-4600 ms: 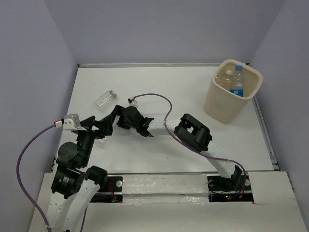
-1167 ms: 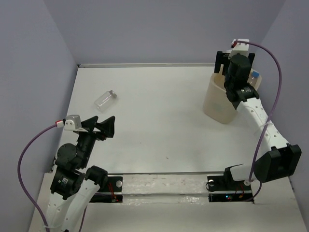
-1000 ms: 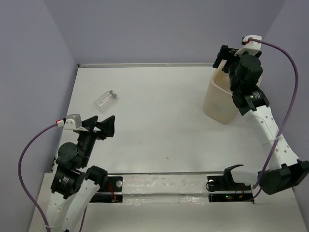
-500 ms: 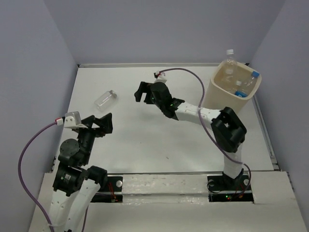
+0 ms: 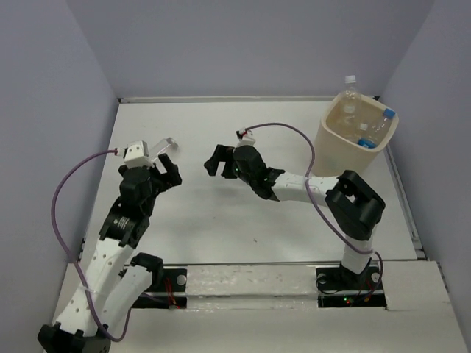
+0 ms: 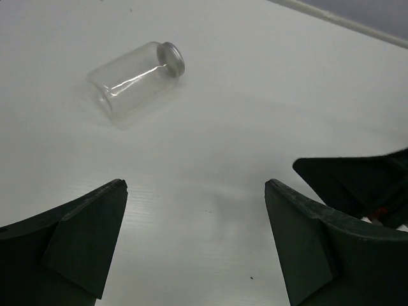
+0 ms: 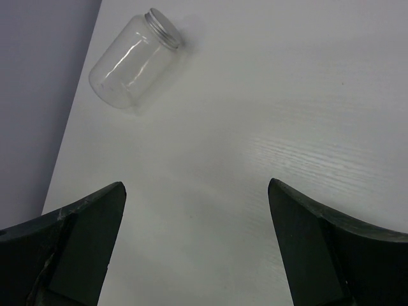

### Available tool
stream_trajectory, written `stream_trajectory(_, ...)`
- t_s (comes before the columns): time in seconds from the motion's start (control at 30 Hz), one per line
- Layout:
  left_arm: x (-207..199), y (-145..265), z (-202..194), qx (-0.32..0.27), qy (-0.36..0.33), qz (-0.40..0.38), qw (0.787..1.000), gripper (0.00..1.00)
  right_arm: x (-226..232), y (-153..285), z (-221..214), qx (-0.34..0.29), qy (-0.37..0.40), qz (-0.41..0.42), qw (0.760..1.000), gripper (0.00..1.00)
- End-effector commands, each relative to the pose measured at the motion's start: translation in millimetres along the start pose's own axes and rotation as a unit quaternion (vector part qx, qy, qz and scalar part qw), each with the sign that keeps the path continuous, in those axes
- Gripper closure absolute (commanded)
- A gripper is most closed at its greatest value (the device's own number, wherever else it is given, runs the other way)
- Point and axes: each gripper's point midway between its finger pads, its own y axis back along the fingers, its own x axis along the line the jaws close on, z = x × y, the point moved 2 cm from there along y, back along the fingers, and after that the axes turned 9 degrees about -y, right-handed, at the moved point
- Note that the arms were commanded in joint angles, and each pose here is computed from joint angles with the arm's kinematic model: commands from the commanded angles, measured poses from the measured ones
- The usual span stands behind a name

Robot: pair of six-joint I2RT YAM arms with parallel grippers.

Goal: Put the plastic bottles in the bin

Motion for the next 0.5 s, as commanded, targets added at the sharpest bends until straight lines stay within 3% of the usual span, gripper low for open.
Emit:
stream_trajectory(0.0, 3, -30, 22, 0.017, -0.045, 0.047, 0.998, 0.01, 15, 34, 3, 0.006, 0.015, 0.059, 0.998, 0.02)
stream_trajectory(0.23, 24, -87, 6, 0.096, -0.152, 0.150, 0.972, 0.01, 4, 74, -7, 0.018, 0.052, 0.067, 0.996, 0.02)
stream_trajectory(0.47, 27, -137, -14, 0.151, -0.248, 0.153, 0.945, 0.01, 7, 93, -34, 0.035, 0.083, 0.075, 0.993, 0.01)
